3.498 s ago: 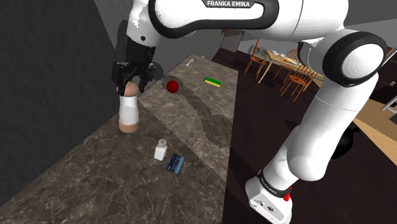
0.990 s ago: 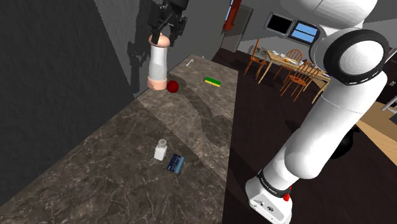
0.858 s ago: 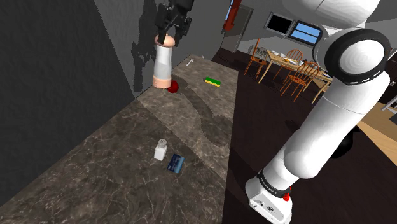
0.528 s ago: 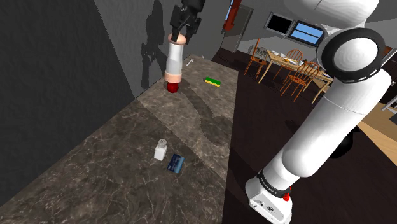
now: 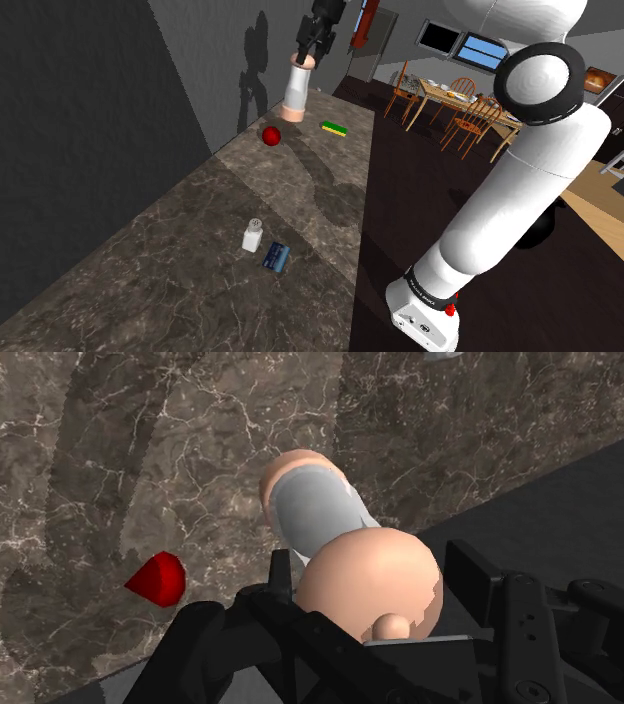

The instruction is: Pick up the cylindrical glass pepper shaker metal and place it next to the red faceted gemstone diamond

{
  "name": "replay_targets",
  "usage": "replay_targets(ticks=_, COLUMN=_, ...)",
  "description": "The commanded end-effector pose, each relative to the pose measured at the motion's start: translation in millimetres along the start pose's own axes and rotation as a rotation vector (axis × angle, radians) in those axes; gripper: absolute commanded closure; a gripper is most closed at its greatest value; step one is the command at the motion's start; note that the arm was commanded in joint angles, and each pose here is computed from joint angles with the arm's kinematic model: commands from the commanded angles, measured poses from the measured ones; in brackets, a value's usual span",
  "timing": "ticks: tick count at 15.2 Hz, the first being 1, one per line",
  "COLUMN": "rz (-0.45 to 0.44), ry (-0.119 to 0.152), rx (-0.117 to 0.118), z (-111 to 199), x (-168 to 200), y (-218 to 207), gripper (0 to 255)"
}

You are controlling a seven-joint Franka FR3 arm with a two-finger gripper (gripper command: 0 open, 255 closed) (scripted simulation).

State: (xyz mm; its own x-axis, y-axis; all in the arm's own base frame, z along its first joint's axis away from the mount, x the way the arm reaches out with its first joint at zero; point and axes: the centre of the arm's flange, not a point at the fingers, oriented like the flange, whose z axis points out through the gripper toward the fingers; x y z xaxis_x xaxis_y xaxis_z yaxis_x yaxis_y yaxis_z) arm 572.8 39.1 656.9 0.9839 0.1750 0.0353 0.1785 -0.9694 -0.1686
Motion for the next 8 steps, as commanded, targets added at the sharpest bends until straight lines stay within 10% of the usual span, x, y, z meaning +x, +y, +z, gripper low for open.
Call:
replay_targets(ticks=1, rz=-0.002, ry=0.000, rx=0.000, z=-5, x=1, y=25, gripper=255)
replay_targets(ticks=8, rz=-0.002, ry=0.000, rx=0.000, z=-20, x=3, y=116, gripper=255)
